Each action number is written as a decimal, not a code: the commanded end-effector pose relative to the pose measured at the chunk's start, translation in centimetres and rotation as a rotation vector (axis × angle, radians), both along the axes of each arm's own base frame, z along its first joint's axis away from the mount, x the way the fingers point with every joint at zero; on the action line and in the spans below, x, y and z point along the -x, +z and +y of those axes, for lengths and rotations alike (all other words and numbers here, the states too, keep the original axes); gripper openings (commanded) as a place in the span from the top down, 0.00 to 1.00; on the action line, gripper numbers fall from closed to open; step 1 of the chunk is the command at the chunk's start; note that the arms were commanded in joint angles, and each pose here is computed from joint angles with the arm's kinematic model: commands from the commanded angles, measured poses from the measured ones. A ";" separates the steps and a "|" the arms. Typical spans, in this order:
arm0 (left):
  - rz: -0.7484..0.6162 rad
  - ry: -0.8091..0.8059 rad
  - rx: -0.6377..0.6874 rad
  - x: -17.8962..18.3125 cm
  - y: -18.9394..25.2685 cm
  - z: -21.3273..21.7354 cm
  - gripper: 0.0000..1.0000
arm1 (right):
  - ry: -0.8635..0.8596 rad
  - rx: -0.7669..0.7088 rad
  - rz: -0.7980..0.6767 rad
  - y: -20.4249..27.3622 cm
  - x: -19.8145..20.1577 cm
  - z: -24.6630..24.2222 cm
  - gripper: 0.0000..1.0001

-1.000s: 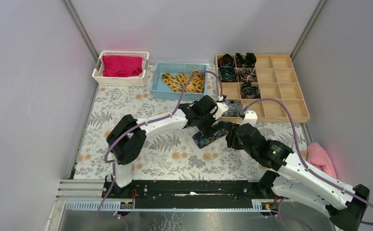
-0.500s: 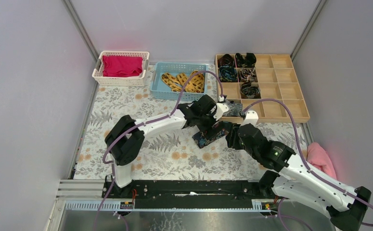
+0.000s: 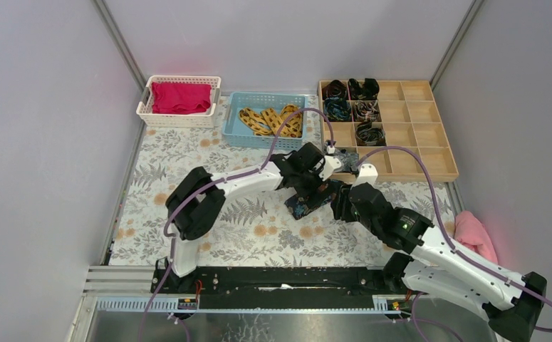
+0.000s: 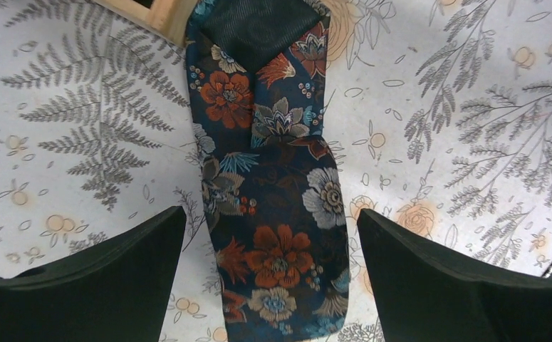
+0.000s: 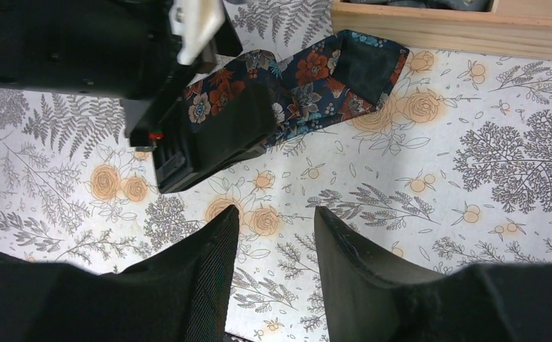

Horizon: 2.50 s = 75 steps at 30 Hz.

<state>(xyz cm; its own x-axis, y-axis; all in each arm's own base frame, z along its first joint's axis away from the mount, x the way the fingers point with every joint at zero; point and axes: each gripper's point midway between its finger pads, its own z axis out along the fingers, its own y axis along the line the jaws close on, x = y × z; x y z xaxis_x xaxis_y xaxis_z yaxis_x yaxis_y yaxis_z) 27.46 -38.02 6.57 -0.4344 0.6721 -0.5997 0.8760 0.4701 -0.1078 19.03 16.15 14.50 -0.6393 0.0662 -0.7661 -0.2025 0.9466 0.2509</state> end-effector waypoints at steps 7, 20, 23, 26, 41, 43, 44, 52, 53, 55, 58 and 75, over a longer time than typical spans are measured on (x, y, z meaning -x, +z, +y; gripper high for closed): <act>0.037 -0.016 -0.010 -0.2 -2.5 -0.9 0.01 | 0.058 0.021 -0.053 0.8 0.1 1.1 0.48; 0.098 -0.042 -0.007 0.6 -4.6 -1.1 0.01 | 0.168 0.504 -0.176 -1.4 2.8 6.2 0.42; 0.109 -0.046 -0.009 0.8 -4.9 -1.0 0.01 | 0.148 0.647 -0.231 -1.3 2.5 7.2 0.41; 0.122 -0.059 -0.007 1.1 -5.0 -0.8 0.01 | 0.167 0.741 -0.273 -1.7 2.8 8.6 0.40; 0.167 -0.090 -0.018 1.7 -5.9 -0.2 0.01 | 0.255 1.064 -0.358 -5.8 1.4 13.7 0.42; 0.168 -0.090 -0.014 1.5 -5.8 -0.1 0.01 | 0.253 1.102 -0.363 -6.4 1.2 13.9 0.42; 0.168 -0.087 -0.011 1.4 -5.7 -0.1 0.01 | 0.251 1.124 -0.365 -6.7 1.1 13.8 0.42; 0.182 -0.087 -0.006 1.4 -5.9 0.2 0.01 | 0.198 1.251 -0.336 -8.6 -1.3 12.6 0.37; 0.183 -0.086 -0.007 1.4 -5.9 0.2 0.01 | 0.193 1.269 -0.338 -8.8 -1.6 12.5 0.36; 0.185 -0.087 -0.005 1.3 -6.0 0.2 0.01 | 0.181 1.306 -0.351 -9.1 -2.1 12.3 0.31; 0.188 -0.087 0.000 1.2 -5.9 0.1 0.01 | 0.166 1.349 -0.343 -9.8 -2.9 12.1 0.28; 0.198 -0.093 0.001 1.1 -6.0 0.2 0.01 | 0.086 1.511 -0.225 -11.8 -6.0 8.6 0.25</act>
<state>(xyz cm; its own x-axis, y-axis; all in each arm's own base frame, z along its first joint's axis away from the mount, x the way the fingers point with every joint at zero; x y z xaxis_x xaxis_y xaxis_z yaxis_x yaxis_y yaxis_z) 26.96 -38.75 2.76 -0.4699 0.6803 -0.5625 0.8819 0.3901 -0.2649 24.02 26.58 4.20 -0.3965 -0.9043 -0.1581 -0.1838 0.2469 -0.9514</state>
